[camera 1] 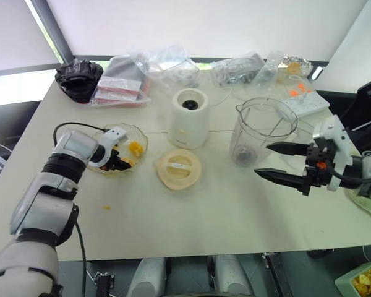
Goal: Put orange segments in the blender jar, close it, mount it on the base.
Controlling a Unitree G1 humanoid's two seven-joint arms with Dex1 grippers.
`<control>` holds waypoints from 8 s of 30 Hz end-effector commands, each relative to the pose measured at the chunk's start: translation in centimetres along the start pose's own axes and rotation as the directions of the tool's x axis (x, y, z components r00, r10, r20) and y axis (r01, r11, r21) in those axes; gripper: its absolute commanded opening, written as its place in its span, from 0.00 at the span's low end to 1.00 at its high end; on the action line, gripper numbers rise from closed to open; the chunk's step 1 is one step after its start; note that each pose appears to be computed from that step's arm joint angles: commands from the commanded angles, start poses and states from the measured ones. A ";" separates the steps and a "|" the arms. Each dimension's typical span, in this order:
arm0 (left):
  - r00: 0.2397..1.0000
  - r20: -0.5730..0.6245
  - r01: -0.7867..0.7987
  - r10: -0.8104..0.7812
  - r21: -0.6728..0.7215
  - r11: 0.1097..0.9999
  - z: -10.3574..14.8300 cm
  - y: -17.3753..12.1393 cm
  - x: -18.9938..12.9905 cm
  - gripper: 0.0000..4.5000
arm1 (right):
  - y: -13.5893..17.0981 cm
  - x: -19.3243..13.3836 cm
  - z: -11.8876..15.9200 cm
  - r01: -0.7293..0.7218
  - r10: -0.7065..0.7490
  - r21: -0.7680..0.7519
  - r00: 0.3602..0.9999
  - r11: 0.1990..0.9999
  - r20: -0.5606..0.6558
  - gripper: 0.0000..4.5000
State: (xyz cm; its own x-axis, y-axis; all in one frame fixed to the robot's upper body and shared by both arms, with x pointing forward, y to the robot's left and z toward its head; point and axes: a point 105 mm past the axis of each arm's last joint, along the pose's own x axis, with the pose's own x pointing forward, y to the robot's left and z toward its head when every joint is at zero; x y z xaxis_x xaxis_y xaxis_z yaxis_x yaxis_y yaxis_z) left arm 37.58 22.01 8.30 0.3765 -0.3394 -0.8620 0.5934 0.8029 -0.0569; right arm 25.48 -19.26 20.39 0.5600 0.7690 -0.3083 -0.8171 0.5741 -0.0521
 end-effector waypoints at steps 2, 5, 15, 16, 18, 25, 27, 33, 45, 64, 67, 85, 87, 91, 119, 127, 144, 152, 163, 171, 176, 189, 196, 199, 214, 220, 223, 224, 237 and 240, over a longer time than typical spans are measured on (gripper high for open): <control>1.000 0.013 -0.007 0.007 0.003 1.000 0.3 0.2 -0.5 0.34 | 0.3 0.1 1.0 0.000 0.002 -0.049 0.999 0.999 0.032 1.00; 1.000 0.014 -0.009 0.009 0.003 1.000 0.3 0.2 -0.6 0.34 | 0.2 0.1 1.0 0.000 0.002 -0.049 0.999 0.999 0.032 1.00; 0.999 0.051 -0.001 0.002 -0.022 1.000 1.0 0.2 -1.1 0.34 | 0.1 0.3 1.0 0.001 0.000 -0.053 0.999 0.999 0.033 1.00; 0.998 0.059 0.002 0.000 -0.027 1.000 1.1 0.2 -1.2 0.34 | 0.1 0.3 1.0 0.001 0.001 -0.053 0.999 0.999 0.033 1.00; 0.997 0.079 0.000 0.003 -0.041 0.999 1.5 0.3 -1.5 0.34 | 0.1 0.4 1.0 0.001 0.001 -0.054 0.999 0.999 0.034 1.00; 0.970 0.243 0.027 0.015 -0.169 0.985 4.1 0.9 -4.3 0.34 | 0.1 0.6 0.9 -0.005 0.007 -0.059 0.999 0.998 0.035 1.00; 0.959 0.283 0.033 0.025 -0.199 0.980 4.6 1.1 -5.2 0.34 | 0.1 0.7 0.9 -0.006 0.008 -0.060 0.999 0.998 0.035 1.00; 0.955 0.294 0.042 0.030 -0.238 0.970 3.2 0.9 -6.0 0.34 | 0.0 1.1 0.8 -0.017 0.020 -0.062 0.999 0.998 0.042 1.00; 0.988 0.139 -0.042 0.062 -0.138 0.989 0.8 0.9 -3.4 0.45 | 0.0 1.3 0.8 -0.024 0.027 -0.067 0.999 0.997 0.044 1.00; 0.995 0.097 -0.030 0.036 -0.063 0.998 2.1 0.6 -0.4 0.92 | 0.0 0.9 0.7 0.006 -0.003 -0.066 0.999 0.998 0.046 1.00; 0.997 0.075 -0.028 0.032 -0.050 0.998 1.6 0.5 0.2 0.92 | 0.1 0.8 0.7 0.007 -0.004 -0.066 0.999 0.998 0.045 1.00; 0.999 0.044 -0.011 0.014 -0.060 0.998 0.6 0.6 0.2 0.92 | 0.1 0.9 0.6 0.014 -0.011 -0.070 0.999 0.997 0.041 1.00; 0.999 0.040 -0.011 0.014 -0.060 0.998 0.4 0.6 0.2 0.92 | 0.1 0.9 0.5 0.013 -0.010 -0.072 0.999 0.997 0.040 1.00; 0.999 0.033 -0.009 0.011 -0.059 0.998 0.1 0.7 0.0 0.92 | 0.0 0.9 0.5 0.014 -0.012 -0.073 0.999 0.997 0.039 1.00; 0.965 0.261 0.069 -0.008 -0.227 0.972 2.7 1.4 -3.9 0.01 | -0.1 1.0 0.3 0.018 -0.015 -0.083 0.999 0.996 0.035 1.00; 0.898 0.439 0.099 0.038 -0.285 0.953 4.4 1.2 -8.9 0.01 | -0.3 1.0 0.0 0.030 -0.027 -0.077 0.999 0.997 0.039 1.00; 0.639 0.711 0.138 -0.292 0.268 0.953 21.7 -10.1 -15.7 0.01 | -0.2 0.3 -0.3 0.161 -0.154 -0.068 0.983 0.985 0.100 1.00; 0.511 0.538 0.216 -0.670 0.674 0.706 26.5 -22.7 -13.5 0.01 | 1.2 -0.4 -0.9 0.275 -0.267 -0.043 0.953 0.960 0.144 1.00; 0.566 0.497 0.157 -0.657 0.718 0.678 26.1 -25.6 -6.9 0.07 | 4.4 -1.1 -2.1 0.390 -0.389 0.029 0.906 0.920 0.168 1.00; 0.557 0.519 0.140 -0.649 0.711 0.689 25.7 -25.2 -5.6 0.90 | 5.0 -1.1 -2.2 0.405 -0.406 0.040 0.899 0.913 0.166 1.00; 0.521 0.572 0.136 -0.633 0.677 0.724 26.2 -24.7 -6.0 0.99 | 5.2 -0.7 -1.9 0.406 -0.407 0.039 0.897 0.913 0.174 1.00; 0.422 0.699 0.153 -0.578 0.574 0.805 25.9 -17.6 -10.3 0.99 | 3.4 0.3 -3.8 0.498 -0.504 0.077 0.852 0.864 0.143 1.00; 0.482 0.649 0.231 -0.588 0.553 0.800 20.5 -12.6 -9.7 0.99 | 0.4 -4.0 -4.6 0.696 -0.708 0.133 0.688 0.706 0.161 1.00; 0.531 0.601 0.232 -0.597 0.575 0.785 16.9 -11.9 -8.7 0.99 | -0.5 -5.8 -5.9 0.735 -0.757 0.180 0.638 0.653 0.141 1.00; 0.602 0.530 0.321 -0.597 0.524 0.789 5.8 -15.6 -4.0 0.99 | -7.2 -13.0 -12.5 0.898 -0.931 0.268 0.365 0.349 -0.012 1.00; 0.599 0.594 0.257 -0.537 0.492 0.832 6.3 -15.7 -3.2 0.99 | -9.5 -12.3 -13.6 0.901 -0.938 0.284 0.347 0.329 -0.013 1.00; 0.584 0.640 0.235 -0.500 0.456 0.858 6.9 -16.0 -3.2 0.99 | -10.9 -11.6 -13.9 0.901 -0.938 0.285 0.346 0.327 -0.017 1.00; 0.583 0.648 0.230 -0.490 0.447 0.864 6.9 -16.0 -3.1 0.99 | -11.1 -11.4 -14.0 0.903 -0.939 0.281 0.344 0.326 -0.019 1.00; 0.607 0.665 0.174 -0.435 0.422 0.890 6.5 -15.4 -3.1 0.99 | -14.3 -10.6 -14.7 0.917 -0.956 0.298 0.292 0.267 -0.041 1.00; 0.616 0.665 0.164 -0.423 0.417 0.894 6.3 -15.2 -3.1 0.99 | -14.9 -11.1 -14.8 0.923 -0.965 0.308 0.257 0.231 -0.045 1.00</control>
State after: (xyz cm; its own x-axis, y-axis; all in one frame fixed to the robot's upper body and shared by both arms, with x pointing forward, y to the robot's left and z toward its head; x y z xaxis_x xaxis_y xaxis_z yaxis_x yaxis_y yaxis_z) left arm 32.20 7.85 13.87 0.4556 -0.8666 -0.2037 0.8827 0.4694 -0.0231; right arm 29.50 -39.32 8.61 0.9330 -0.3325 -0.1376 0.3379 0.9410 0.0174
